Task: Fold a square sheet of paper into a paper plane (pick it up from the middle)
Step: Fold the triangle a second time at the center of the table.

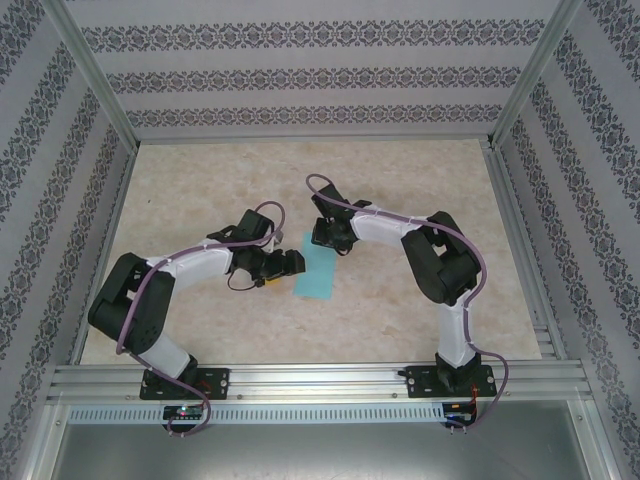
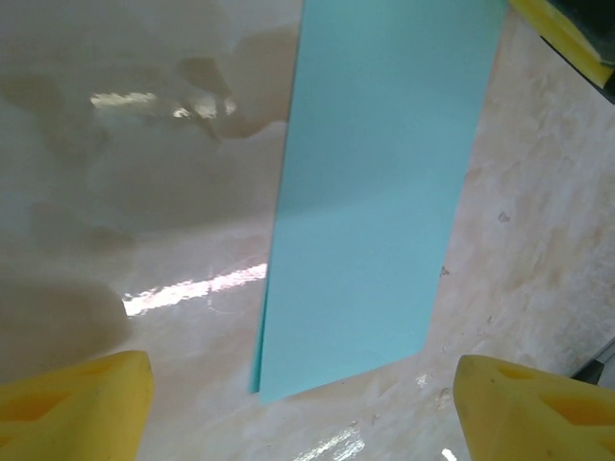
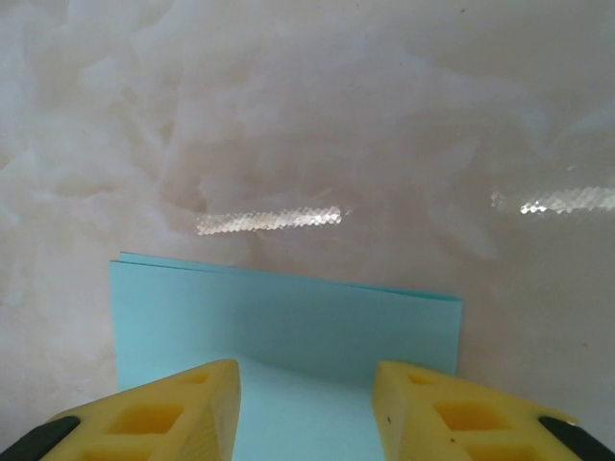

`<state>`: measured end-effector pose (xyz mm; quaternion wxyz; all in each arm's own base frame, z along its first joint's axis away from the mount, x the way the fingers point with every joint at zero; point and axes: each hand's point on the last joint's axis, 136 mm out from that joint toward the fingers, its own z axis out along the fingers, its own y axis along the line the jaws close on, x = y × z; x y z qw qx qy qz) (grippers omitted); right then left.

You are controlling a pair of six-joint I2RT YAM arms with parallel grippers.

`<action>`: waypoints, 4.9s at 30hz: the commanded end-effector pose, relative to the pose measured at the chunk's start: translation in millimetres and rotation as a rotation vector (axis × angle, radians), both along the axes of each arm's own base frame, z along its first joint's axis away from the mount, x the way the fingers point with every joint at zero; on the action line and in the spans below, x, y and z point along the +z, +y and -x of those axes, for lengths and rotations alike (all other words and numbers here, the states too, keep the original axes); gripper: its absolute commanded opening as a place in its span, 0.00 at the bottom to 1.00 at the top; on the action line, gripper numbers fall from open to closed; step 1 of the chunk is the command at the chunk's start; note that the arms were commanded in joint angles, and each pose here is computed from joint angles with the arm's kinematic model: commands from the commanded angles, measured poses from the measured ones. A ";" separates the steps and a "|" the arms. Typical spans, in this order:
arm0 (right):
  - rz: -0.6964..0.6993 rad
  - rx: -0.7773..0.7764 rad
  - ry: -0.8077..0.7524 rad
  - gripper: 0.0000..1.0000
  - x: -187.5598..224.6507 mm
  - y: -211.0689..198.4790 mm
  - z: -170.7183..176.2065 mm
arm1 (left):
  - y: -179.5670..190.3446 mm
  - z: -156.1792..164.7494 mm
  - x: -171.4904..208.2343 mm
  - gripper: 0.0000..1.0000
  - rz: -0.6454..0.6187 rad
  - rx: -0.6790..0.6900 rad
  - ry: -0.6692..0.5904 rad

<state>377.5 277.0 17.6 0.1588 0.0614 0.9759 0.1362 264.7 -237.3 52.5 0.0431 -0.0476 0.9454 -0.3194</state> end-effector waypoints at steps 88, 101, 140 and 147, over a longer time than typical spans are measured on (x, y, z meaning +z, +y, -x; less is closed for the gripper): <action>-0.071 -0.001 0.174 0.34 -62.7 -19.7 29.3 | -51.4 14.3 16.7 0.57 0.076 -0.279 -0.195; -0.159 0.031 0.142 0.33 -44.3 -9.3 26.2 | -76.7 -20.6 28.2 0.54 0.140 -0.247 -0.284; -0.410 0.268 0.041 0.32 23.7 0.6 73.2 | -58.2 -15.5 -19.3 0.24 0.012 -0.220 -0.203; -0.423 0.281 0.049 0.31 21.7 5.3 75.0 | -57.0 -9.0 -22.4 0.23 0.015 -0.237 -0.180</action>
